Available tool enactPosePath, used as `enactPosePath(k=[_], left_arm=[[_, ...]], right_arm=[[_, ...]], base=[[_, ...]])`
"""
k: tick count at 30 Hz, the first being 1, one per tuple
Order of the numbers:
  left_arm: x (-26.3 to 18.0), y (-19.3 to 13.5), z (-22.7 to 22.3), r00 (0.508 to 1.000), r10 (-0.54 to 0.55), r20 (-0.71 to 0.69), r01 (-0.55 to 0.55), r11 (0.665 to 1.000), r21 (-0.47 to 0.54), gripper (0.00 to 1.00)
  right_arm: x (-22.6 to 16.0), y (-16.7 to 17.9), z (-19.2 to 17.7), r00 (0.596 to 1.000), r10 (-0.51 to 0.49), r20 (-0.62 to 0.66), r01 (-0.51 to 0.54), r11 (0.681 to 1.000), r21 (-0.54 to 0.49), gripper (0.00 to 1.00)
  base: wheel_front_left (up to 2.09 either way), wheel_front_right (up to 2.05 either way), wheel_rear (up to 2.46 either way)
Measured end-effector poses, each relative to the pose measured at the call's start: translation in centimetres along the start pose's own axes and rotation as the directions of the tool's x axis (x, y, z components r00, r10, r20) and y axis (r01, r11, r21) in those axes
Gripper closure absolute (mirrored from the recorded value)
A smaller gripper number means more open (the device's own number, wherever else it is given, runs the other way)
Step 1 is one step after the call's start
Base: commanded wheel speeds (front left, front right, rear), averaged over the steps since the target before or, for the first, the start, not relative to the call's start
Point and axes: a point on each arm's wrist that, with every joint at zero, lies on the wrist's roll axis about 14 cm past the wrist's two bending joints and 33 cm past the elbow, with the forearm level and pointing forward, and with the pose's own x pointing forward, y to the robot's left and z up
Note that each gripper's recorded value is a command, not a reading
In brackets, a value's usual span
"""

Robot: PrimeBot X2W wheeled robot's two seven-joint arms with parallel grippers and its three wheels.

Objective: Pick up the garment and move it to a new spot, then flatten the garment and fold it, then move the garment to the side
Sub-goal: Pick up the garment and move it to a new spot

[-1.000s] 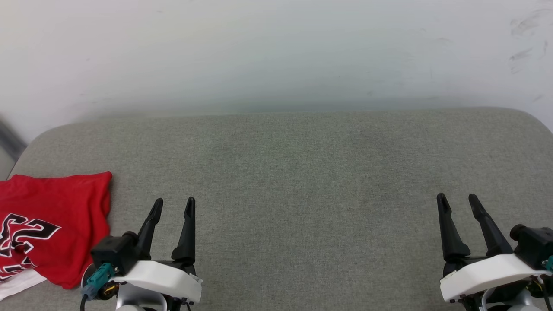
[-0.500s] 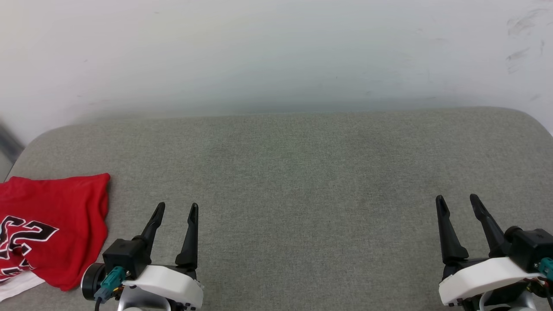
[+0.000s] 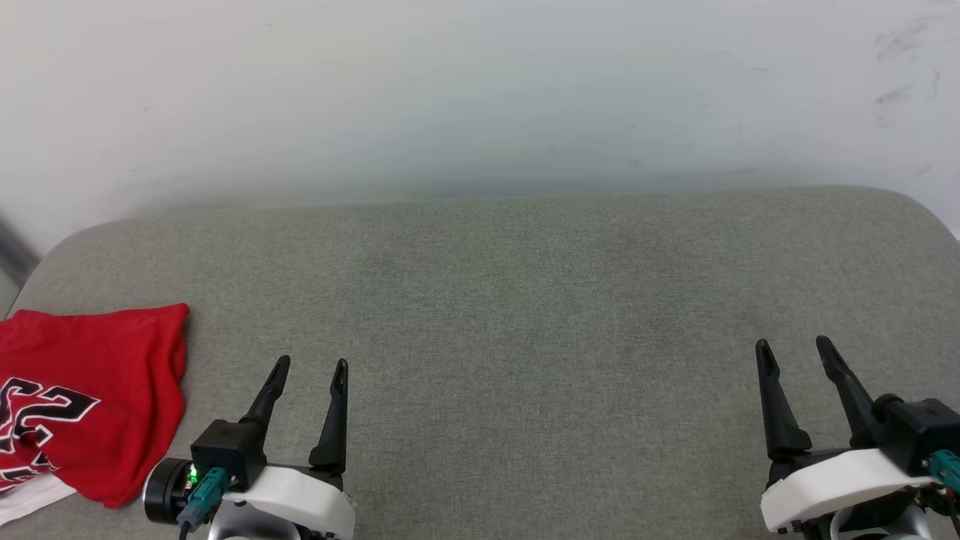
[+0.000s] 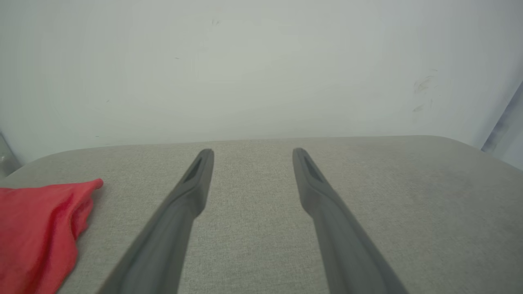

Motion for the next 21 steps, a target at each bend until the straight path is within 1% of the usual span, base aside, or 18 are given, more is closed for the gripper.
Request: enactPosePath(k=[6, 10, 18, 21], left_arm=[[-0.1, 0.0, 0.1, 1.000, 0.001, 0.007, -0.001, 1.000, 0.019, 0.00], [-0.3, 0.5, 0.2, 1.000, 0.019, 0.010, -0.019, 1.000, 0.016, 0.00], [-1.1, 2.8, 0.7, 0.995, 0.094, 0.024, -0.094, 0.995, 0.021, 0.00], [-2.1, 4.7, 1.0, 0.987, 0.156, 0.031, -0.157, 0.987, 0.030, 0.00]], right_arm=[[0.1, 0.2, 0.1, 1.000, 0.007, 0.002, -0.007, 1.000, -0.017, 0.00], [0.3, 0.4, 0.0, 1.000, 0.013, 0.001, -0.013, 1.000, -0.005, 0.00], [1.2, 2.1, -0.7, 0.998, 0.066, -0.020, -0.066, 0.998, 0.018, 0.00], [2.0, 4.0, -0.9, 0.992, 0.122, -0.031, -0.121, 0.992, 0.022, 0.00]], base=[[0.00, 0.00, 0.00], [0.00, 0.00, 0.00], [0.00, 0.00, 0.00], [0.00, 0.00, 0.00]])
